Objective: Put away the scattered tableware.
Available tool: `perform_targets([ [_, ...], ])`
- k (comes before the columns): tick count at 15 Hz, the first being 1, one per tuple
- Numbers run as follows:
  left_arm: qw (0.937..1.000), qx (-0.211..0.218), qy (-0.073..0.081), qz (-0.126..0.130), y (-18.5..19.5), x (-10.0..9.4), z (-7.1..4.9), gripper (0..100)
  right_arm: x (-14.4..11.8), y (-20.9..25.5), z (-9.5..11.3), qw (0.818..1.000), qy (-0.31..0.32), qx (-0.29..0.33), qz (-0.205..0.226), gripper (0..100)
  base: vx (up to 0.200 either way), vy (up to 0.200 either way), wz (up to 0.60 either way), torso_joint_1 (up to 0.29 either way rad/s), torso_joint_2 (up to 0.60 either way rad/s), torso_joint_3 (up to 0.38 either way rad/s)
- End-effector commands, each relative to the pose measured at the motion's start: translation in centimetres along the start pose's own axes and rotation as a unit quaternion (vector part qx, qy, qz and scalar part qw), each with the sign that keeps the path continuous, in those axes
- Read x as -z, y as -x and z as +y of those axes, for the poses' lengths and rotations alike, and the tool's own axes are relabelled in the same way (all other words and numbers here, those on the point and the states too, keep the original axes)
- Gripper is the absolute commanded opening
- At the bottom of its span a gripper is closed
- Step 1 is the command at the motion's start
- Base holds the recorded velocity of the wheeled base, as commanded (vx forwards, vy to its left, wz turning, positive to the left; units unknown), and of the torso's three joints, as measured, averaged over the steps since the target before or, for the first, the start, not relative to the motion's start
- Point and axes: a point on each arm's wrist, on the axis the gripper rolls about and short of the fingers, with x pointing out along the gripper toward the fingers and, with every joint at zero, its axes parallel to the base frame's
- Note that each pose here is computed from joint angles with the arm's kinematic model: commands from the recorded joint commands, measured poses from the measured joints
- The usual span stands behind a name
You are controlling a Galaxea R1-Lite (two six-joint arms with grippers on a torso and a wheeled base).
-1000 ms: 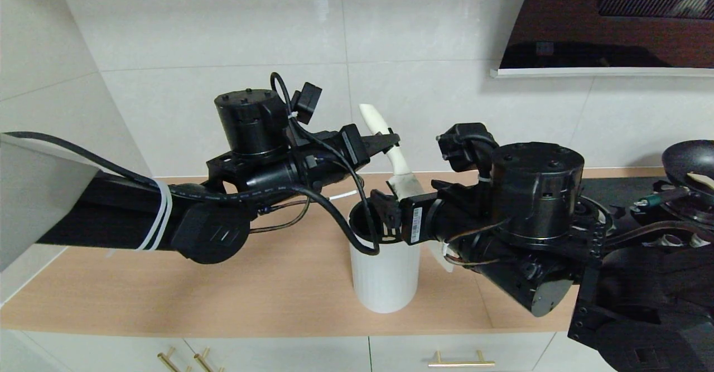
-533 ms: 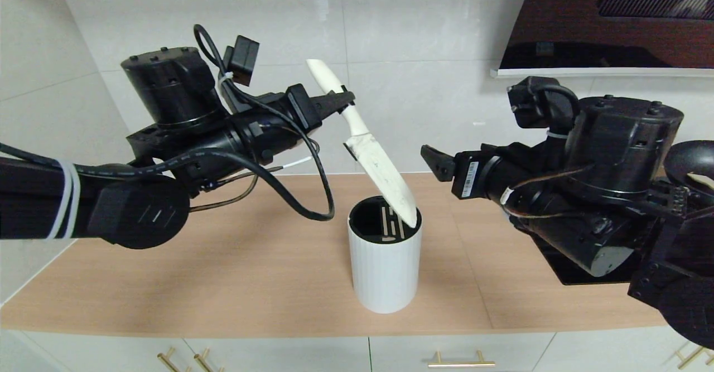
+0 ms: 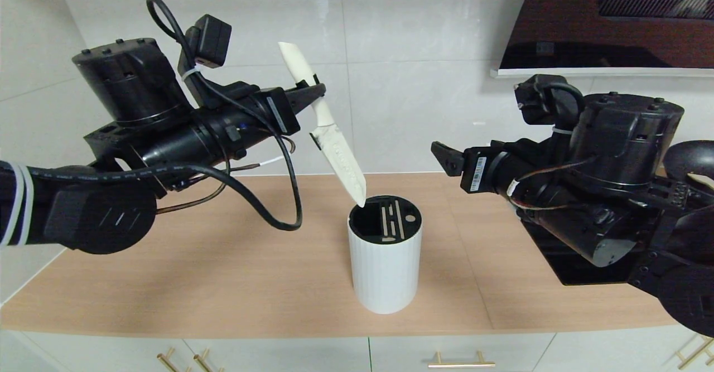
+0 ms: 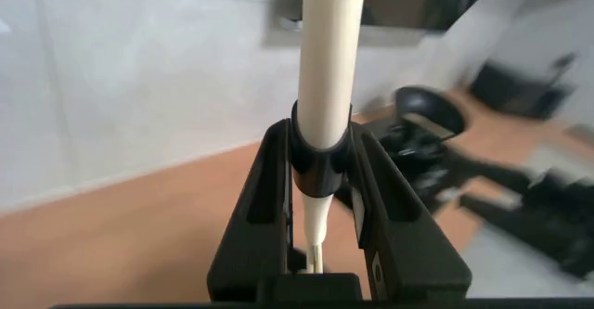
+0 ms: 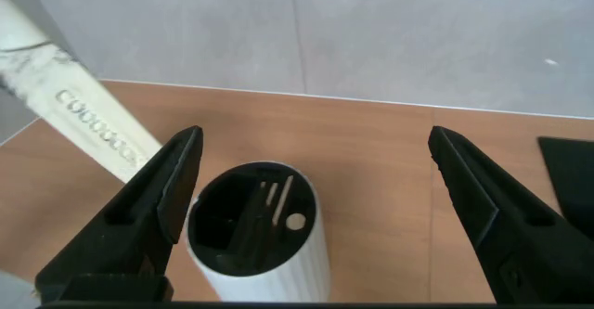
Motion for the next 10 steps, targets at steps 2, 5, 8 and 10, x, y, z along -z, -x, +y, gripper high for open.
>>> perform_targets([
  [2,0.9999,0.011,-0.004,0.009,-0.3,1.1,-1.1,0,0.2,-0.1,0.0,1.000,0.001,0.001,0.002,100,0.000,0.000,0.00,0.000,0.00,0.000],
  [5,0.9984,0.009,-0.050,0.026,-0.3,2.5,-1.7,0,0.3,-0.1,0.0,1.000,0.001,0.001,0.004,100,0.000,0.000,0.00,0.000,0.00,0.000],
  [8,0.9962,-0.001,-0.074,0.045,-1.0,4.1,-1.4,0,0.7,-0.3,0.1,1.000,0.004,0.001,0.009,100,0.000,0.000,0.00,0.000,0.00,0.000],
  [10,0.9960,-0.002,-0.073,0.051,-1.3,4.6,-1.3,0,0.8,-0.4,0.1,1.000,0.004,0.002,0.011,100,0.000,0.000,0.00,0.000,0.00,0.000],
])
